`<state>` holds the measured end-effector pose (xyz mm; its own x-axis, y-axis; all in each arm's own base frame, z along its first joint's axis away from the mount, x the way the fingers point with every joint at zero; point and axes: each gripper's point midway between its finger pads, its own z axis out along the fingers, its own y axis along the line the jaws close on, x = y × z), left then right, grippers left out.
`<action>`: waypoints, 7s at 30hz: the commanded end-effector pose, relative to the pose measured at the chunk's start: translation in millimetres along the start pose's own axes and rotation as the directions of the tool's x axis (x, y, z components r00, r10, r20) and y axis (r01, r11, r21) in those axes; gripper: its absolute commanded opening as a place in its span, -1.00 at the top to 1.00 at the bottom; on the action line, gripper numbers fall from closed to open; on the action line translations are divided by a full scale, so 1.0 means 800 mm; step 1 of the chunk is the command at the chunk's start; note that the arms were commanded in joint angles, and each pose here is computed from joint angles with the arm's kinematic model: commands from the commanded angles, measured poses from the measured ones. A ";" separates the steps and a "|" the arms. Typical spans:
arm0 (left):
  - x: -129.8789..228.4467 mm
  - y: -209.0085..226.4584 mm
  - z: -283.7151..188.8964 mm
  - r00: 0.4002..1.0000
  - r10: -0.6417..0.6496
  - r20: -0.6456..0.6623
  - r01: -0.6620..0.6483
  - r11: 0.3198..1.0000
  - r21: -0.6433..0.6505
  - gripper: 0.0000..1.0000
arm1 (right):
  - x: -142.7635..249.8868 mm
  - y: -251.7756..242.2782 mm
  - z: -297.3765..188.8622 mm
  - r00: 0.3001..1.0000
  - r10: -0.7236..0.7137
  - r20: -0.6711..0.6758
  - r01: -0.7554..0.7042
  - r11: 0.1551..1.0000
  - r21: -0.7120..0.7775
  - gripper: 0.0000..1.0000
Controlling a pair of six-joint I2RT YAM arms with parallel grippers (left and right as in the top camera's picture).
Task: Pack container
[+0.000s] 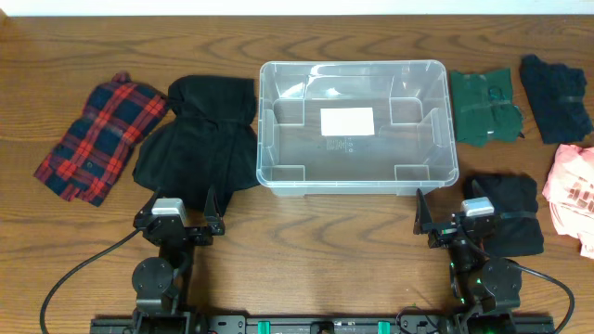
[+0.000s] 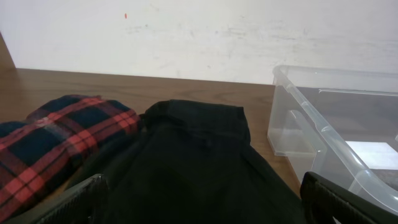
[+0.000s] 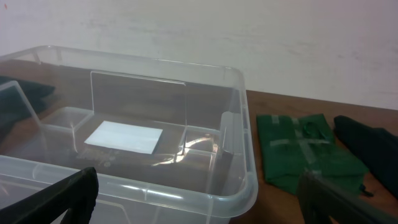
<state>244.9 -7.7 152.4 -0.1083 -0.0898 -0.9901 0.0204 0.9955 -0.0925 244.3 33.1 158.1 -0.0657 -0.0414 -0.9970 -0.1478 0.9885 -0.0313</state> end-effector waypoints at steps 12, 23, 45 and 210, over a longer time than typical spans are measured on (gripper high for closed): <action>0.021 0.007 0.001 0.999 -0.006 -0.052 0.004 1.000 -0.029 -0.96 | 0.001 0.000 0.000 1.000 -0.007 -0.002 0.007 1.000 -0.002 -0.98; 0.021 0.007 0.001 0.999 -0.006 -0.052 0.004 1.000 -0.029 -0.96 | 0.001 0.000 0.000 1.000 -0.007 -0.002 0.007 1.000 -0.002 -0.99; 0.021 0.007 0.001 0.999 -0.006 -0.052 0.004 1.000 -0.029 -0.96 | 0.001 0.000 0.000 1.000 -0.007 -0.002 0.007 1.000 -0.002 -0.99; 0.107 0.104 0.189 0.184 -0.171 -0.968 0.281 0.953 -0.115 0.88 | -0.065 -0.127 0.061 0.746 0.340 -0.573 -0.087 0.902 0.423 -0.99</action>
<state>392.7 58.1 29.3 -0.9858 -0.1615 -0.0457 -0.1310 0.9106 -0.3921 308.7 -56.7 201.3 -0.6807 0.2081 -0.7024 0.2812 0.9596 0.0118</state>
